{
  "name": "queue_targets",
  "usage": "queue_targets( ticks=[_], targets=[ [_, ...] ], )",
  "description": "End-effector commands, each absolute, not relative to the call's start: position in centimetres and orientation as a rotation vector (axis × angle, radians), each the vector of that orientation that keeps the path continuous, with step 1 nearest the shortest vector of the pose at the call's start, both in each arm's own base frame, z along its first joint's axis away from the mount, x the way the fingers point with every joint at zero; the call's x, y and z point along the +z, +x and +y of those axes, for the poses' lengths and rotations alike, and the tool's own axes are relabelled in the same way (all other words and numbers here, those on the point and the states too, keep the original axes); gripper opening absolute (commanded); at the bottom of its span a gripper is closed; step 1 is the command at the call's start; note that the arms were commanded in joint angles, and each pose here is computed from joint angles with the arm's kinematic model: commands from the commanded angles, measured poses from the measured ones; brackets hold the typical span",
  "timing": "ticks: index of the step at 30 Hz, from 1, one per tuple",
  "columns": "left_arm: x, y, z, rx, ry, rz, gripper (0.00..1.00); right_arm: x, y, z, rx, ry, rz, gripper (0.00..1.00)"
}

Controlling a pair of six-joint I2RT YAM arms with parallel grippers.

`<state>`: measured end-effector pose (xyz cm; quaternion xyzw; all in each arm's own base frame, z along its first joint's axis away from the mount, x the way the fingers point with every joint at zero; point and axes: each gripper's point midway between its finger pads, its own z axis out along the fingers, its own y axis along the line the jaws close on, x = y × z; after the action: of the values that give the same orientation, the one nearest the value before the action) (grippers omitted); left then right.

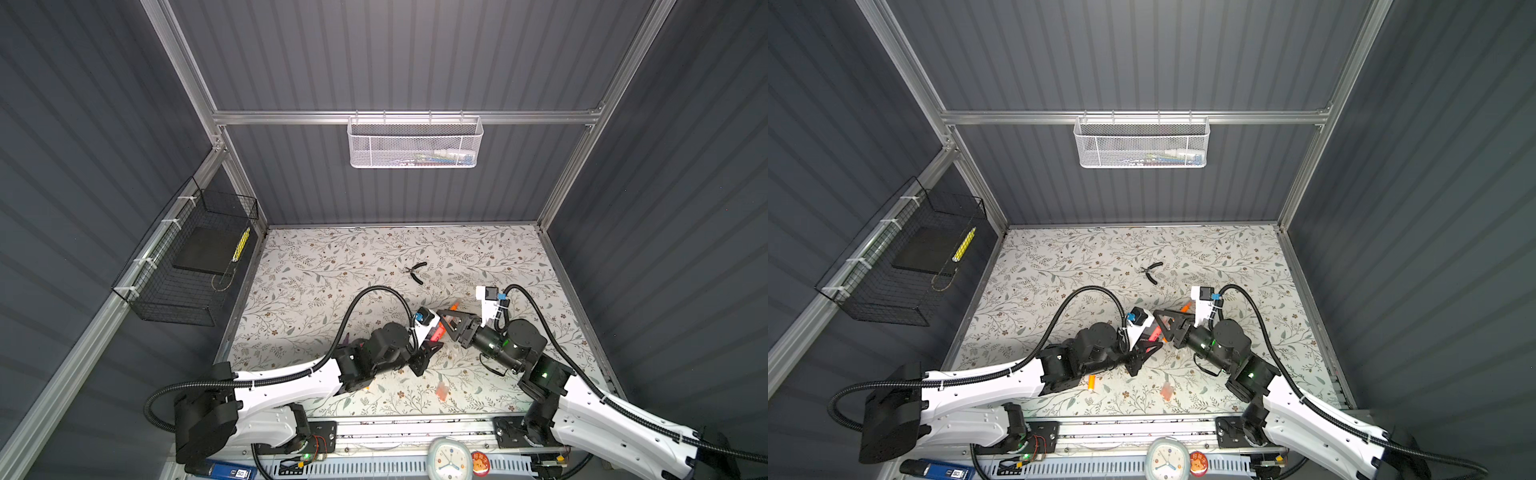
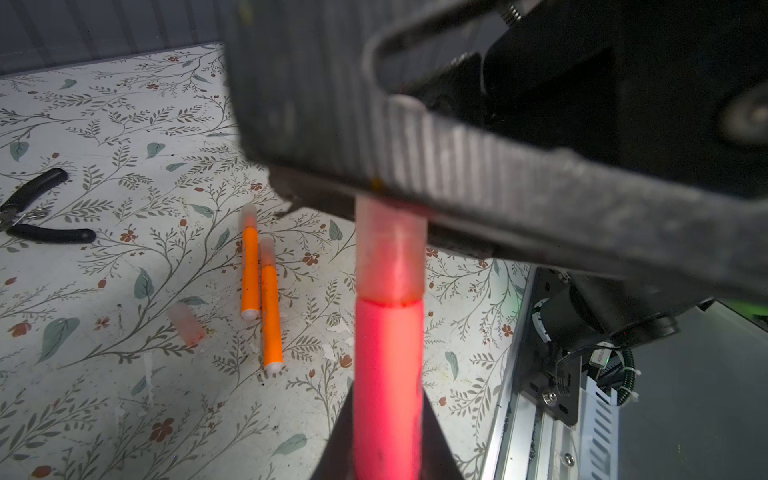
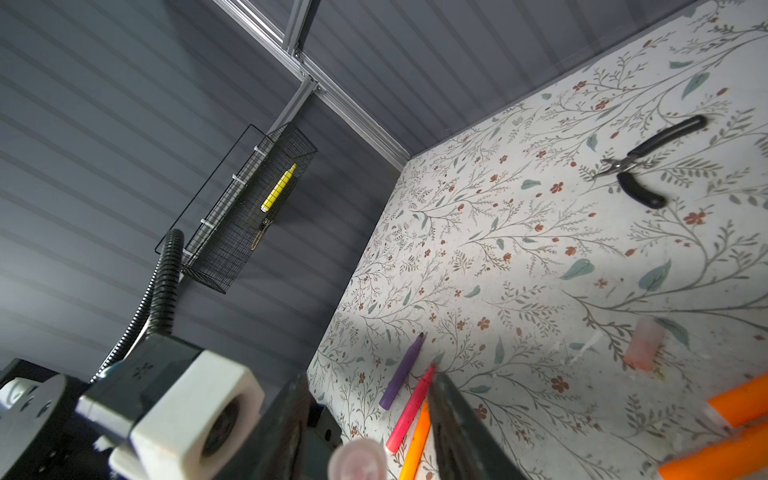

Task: Insert the pens into the pen caps
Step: 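Press the cap down with the right gripper onto the highlighter held by the left gripper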

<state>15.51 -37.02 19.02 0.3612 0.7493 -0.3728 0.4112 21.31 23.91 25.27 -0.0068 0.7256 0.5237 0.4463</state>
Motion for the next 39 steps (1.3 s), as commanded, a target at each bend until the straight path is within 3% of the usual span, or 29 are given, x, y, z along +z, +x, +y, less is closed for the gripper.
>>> queue_targets(
  ticks=[1,5,14,28,39],
  targets=[
    [18.7,15.5,-37.0,-0.913,0.930,1.883,0.00,27.2,21.2,24.0,1.315,-0.029,1.744,0.44],
    [18.7,15.5,-37.1,-0.912,0.929,1.884,0.00,27.0,21.2,24.0,1.315,-0.030,1.749,0.34],
    [19.8,16.5,-36.9,-0.887,0.862,1.876,0.00,25.5,21.3,24.9,1.299,-0.050,1.806,0.00],
    [28.1,17.8,-36.5,-1.149,0.802,1.689,0.00,25.0,17.8,28.6,1.335,-0.298,1.720,0.00],
    [29.8,22.9,-33.2,-0.770,0.623,1.664,0.00,21.5,16.1,32.4,1.322,-0.188,1.881,0.00]
  ],
)
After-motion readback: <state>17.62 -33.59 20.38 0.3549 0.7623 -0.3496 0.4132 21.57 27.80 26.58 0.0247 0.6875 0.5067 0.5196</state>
